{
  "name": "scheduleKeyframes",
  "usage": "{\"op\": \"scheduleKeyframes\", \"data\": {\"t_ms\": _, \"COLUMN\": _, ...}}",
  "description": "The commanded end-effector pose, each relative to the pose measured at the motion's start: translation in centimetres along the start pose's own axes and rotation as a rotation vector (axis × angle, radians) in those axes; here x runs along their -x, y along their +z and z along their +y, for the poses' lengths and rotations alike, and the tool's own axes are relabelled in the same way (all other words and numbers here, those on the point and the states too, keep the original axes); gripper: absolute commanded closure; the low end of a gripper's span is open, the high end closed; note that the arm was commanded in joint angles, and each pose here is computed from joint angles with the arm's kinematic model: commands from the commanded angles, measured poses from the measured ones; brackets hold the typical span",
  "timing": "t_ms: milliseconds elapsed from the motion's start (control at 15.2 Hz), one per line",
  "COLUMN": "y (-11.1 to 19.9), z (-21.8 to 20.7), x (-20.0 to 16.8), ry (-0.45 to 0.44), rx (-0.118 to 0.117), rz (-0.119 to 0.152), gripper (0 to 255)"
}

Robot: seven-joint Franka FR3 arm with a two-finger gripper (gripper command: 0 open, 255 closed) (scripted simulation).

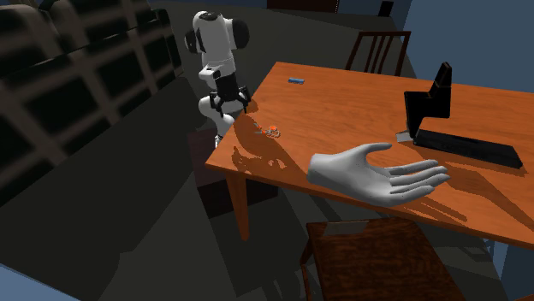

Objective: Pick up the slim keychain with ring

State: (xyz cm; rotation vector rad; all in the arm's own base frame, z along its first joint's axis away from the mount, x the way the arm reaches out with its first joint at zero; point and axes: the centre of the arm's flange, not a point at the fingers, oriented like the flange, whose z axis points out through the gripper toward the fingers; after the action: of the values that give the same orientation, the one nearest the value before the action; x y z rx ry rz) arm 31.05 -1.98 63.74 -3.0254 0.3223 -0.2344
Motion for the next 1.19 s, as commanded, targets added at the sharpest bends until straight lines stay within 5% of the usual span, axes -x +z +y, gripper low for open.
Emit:
{"op": "scheduleKeyframes", "data": {"t_ms": 0, "y": 0.0, "z": 0.0, "x": 0.0, "ry": 0.0, "rx": 0.0, "rz": 0.0, "gripper": 0}}
{"op": "scheduleKeyframes", "data": {"t_ms": 528, "y": 4.7, "z": -10.7, "x": -0.7, "ry": -0.739, "rx": 0.039, "rz": -0.175, "gripper": 0}}
{"op": "scheduleKeyframes", "data": {"t_ms": 1122, "y": 8.6, "z": -10.3, "x": -0.1, "ry": -0.741, "rx": 0.039, "rz": -0.175, "gripper": 0}}
